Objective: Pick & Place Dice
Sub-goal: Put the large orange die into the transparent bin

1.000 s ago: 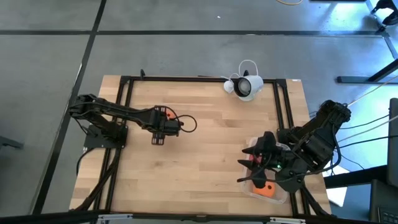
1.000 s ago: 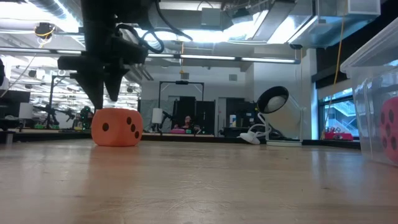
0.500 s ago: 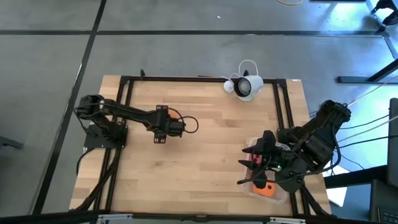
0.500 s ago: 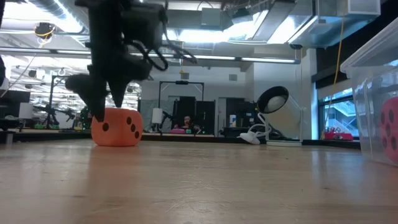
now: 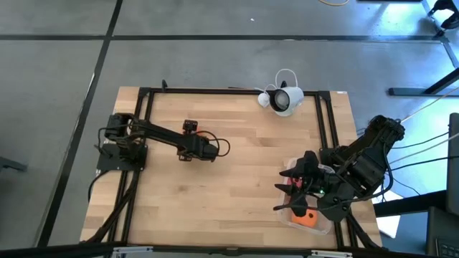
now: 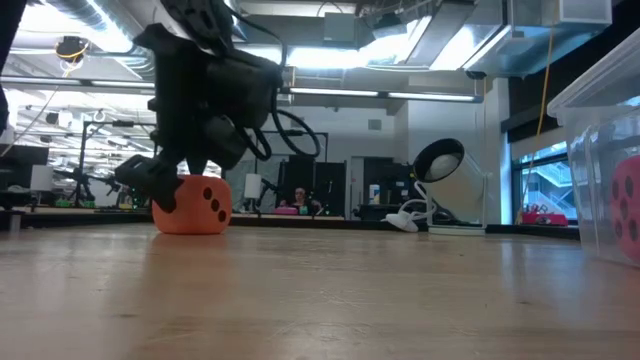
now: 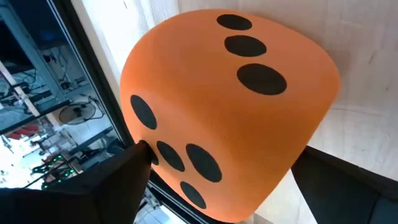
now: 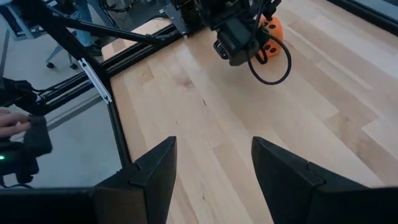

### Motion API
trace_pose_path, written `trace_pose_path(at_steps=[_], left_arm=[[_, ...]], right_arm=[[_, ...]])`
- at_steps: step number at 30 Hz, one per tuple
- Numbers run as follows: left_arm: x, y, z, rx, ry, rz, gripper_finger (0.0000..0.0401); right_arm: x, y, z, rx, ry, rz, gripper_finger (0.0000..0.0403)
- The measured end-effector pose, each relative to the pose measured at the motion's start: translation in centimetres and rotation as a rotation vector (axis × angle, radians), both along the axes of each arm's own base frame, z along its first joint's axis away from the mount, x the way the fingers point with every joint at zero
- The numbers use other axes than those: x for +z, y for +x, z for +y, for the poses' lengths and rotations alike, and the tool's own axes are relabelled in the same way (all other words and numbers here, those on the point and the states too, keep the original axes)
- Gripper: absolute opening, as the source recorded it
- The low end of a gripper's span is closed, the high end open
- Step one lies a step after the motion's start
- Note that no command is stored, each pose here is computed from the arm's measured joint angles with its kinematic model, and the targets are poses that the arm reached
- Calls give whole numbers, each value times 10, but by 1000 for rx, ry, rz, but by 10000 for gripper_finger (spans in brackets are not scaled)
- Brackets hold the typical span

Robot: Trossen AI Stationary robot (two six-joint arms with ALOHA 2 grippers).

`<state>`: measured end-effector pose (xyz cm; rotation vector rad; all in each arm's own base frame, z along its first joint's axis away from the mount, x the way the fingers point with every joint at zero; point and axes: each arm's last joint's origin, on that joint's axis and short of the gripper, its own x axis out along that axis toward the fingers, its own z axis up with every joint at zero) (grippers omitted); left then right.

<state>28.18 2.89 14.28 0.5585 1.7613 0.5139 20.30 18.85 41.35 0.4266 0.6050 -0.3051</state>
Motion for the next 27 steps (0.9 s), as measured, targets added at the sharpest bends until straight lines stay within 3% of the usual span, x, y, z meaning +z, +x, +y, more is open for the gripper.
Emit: trace_pose_path(at_steps=[5, 15, 27], left_arm=[[-7, 0, 0, 1, -2, 29, 339], [-3, 0, 1, 14, -2, -6, 218], [-4, -1, 5, 186, -6, -108, 205]], right_arm=[[0, 0, 0, 0, 0, 0, 206], [0, 0, 0, 1, -2, 0, 206], [0, 0, 0, 0, -2, 0, 206]])
